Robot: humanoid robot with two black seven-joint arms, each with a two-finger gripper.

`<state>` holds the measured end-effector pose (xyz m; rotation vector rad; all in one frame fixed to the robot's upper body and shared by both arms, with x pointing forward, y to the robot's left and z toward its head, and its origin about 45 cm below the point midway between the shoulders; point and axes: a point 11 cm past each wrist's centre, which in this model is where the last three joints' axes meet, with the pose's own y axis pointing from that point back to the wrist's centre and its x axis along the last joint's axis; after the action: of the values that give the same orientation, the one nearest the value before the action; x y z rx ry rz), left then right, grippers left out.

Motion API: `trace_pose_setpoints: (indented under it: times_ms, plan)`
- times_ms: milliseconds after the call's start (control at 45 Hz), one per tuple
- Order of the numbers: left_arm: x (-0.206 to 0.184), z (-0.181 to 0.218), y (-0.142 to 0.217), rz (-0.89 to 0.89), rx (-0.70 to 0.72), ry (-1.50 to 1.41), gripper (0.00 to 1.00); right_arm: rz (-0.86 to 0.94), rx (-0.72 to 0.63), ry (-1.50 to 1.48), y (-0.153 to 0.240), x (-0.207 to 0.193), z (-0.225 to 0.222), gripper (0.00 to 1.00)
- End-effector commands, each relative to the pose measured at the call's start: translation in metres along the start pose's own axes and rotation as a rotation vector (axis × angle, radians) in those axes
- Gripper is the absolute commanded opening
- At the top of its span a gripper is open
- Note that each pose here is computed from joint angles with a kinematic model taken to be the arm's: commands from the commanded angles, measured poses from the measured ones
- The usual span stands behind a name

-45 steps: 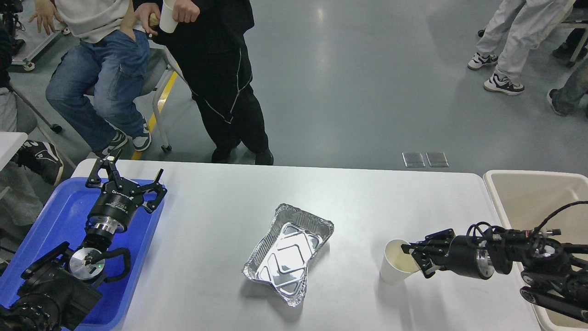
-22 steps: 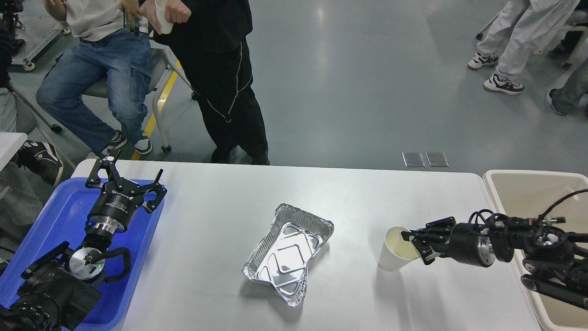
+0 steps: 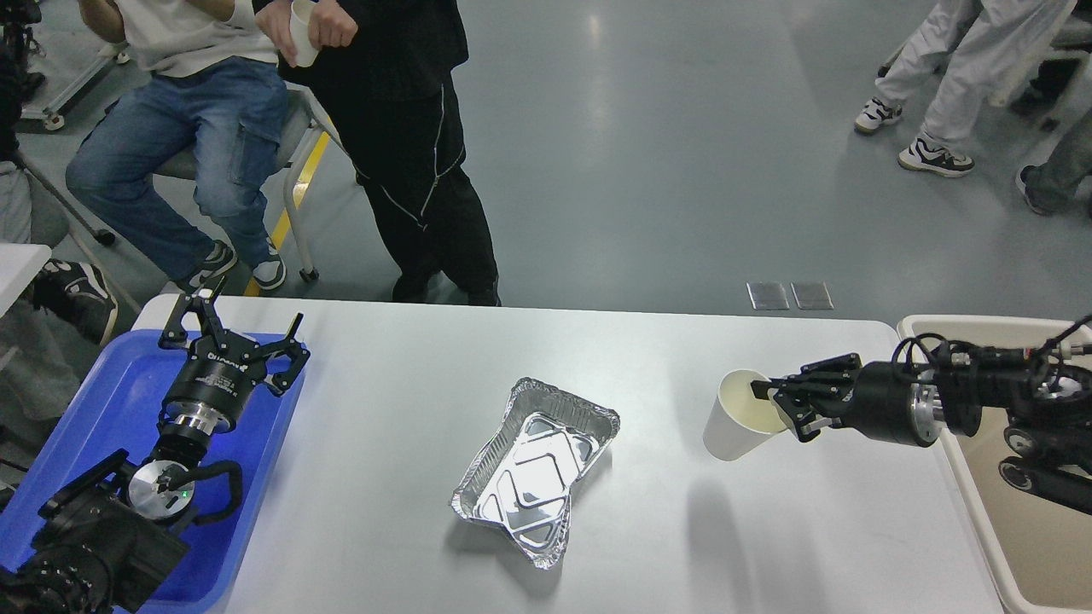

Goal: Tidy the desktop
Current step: 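Lift the paper cup with the right gripper toward the beige bin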

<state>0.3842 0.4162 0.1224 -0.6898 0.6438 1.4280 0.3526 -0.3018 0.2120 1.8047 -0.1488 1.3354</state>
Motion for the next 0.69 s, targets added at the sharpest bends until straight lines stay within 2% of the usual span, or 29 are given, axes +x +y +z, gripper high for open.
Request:
trace_pose_setpoints:
  times_ms: [0, 378, 667]
  plan:
    - [0.000, 0.000, 0.000, 0.000, 0.000, -0.001, 1.00, 0.019, -0.024, 0.027, 0.021, 0.043, 0.007, 0.00]
    - [0.000, 0.000, 0.000, 0.000, 0.000, 0.001, 1.00, 0.054, -0.047, 0.046, 0.050, 0.102, 0.007, 0.00]
    - [0.000, 0.000, 0.000, 0.000, 0.000, 0.001, 1.00, 0.048, -0.056, 0.050, 0.058, 0.113, 0.007, 0.00]
